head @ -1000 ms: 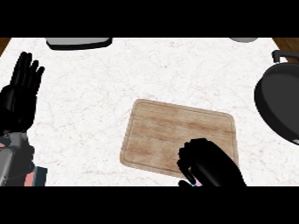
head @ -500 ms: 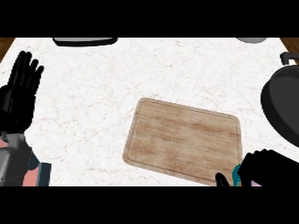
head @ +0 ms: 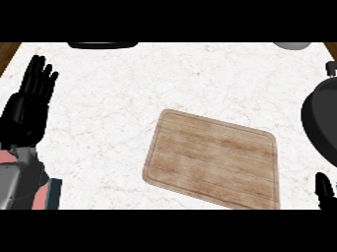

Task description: Pick the cupcake from the cutting board and place it in the pot

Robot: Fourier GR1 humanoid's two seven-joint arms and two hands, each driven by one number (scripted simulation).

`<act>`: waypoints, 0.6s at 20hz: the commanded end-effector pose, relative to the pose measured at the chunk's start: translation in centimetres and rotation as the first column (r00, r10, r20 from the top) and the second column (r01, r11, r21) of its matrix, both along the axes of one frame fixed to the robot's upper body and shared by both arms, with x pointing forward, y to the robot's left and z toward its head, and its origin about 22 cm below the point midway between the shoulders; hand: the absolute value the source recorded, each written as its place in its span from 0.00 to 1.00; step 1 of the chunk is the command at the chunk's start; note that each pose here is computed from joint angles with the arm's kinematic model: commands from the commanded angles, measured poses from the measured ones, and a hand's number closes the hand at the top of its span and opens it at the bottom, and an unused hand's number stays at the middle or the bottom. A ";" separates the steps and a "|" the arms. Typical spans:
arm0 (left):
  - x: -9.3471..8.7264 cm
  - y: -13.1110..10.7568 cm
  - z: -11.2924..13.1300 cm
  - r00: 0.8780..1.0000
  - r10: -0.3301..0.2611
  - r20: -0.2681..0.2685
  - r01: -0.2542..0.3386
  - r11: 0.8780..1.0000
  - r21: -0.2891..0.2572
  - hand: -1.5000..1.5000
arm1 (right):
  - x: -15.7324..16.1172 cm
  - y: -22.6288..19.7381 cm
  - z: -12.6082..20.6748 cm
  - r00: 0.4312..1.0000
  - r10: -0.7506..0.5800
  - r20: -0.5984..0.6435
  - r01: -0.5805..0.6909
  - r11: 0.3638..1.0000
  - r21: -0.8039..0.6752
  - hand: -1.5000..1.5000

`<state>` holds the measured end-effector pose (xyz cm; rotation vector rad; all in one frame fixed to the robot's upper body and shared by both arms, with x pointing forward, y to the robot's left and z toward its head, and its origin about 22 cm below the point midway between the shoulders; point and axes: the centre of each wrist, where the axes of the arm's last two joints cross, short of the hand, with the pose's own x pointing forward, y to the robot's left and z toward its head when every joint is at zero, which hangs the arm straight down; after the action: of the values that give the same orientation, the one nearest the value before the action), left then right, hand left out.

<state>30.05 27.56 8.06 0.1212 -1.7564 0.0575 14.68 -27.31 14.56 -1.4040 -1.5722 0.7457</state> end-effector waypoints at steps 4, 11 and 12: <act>-1.0 0.7 -1.3 1.000 0.005 0.005 -0.005 1.000 -0.004 0.50 | 1.0 -9.8 1.4 0.998 -0.050 0.031 0.045 0.991 0.130 1.00; -0.3 0.1 0.5 1.000 -0.012 0.004 0.012 1.000 -0.005 0.50 | 2.9 -19.8 0.6 0.999 -0.046 0.024 0.041 0.984 0.175 1.00; 0.4 -0.4 -0.7 1.000 -0.010 -0.001 0.010 1.000 -0.014 0.50 | 3.9 -20.4 1.3 0.999 -0.030 0.029 0.024 0.978 0.206 1.00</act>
<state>29.95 27.43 8.14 0.1110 -1.7603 0.0531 17.93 -43.41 15.24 -1.3237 -1.5653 0.5849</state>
